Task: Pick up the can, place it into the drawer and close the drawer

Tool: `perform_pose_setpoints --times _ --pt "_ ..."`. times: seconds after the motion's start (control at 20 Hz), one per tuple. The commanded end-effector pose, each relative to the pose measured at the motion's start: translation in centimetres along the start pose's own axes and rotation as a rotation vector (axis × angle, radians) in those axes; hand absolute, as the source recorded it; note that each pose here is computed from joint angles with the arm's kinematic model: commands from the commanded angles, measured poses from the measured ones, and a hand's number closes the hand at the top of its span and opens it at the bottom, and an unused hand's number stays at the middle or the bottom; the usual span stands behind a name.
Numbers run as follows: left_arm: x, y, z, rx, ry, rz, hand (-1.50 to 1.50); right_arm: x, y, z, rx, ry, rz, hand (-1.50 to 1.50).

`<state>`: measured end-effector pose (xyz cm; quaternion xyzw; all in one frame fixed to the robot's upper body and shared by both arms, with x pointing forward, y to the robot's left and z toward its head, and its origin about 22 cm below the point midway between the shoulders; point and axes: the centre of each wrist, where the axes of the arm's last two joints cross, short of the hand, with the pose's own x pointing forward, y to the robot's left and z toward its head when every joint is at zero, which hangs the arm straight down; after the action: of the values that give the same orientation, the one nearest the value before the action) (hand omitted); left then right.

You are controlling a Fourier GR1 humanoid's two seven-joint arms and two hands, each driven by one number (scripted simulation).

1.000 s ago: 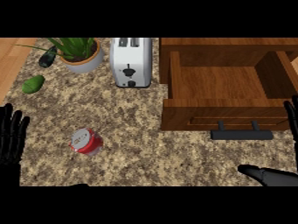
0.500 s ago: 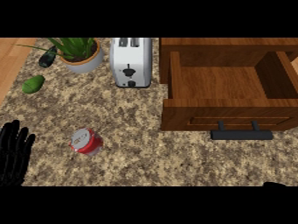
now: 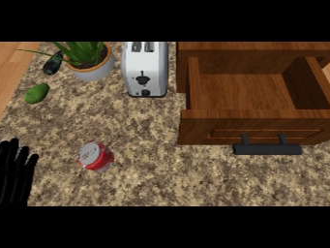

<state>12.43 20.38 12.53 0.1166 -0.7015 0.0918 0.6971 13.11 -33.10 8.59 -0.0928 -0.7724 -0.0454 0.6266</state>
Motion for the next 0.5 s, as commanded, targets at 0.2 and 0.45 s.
perform_pose_setpoints --times 0.2,0.45 --pt "2.3 1.2 0.4 0.022 -0.040 0.181 -1.50 1.4 -2.2 1.1 0.004 -0.004 -0.005 -1.50" --pt "-0.3 1.0 -1.3 0.006 0.016 0.223 -1.50 1.3 -4.6 0.3 0.024 -0.002 0.004 -1.50"
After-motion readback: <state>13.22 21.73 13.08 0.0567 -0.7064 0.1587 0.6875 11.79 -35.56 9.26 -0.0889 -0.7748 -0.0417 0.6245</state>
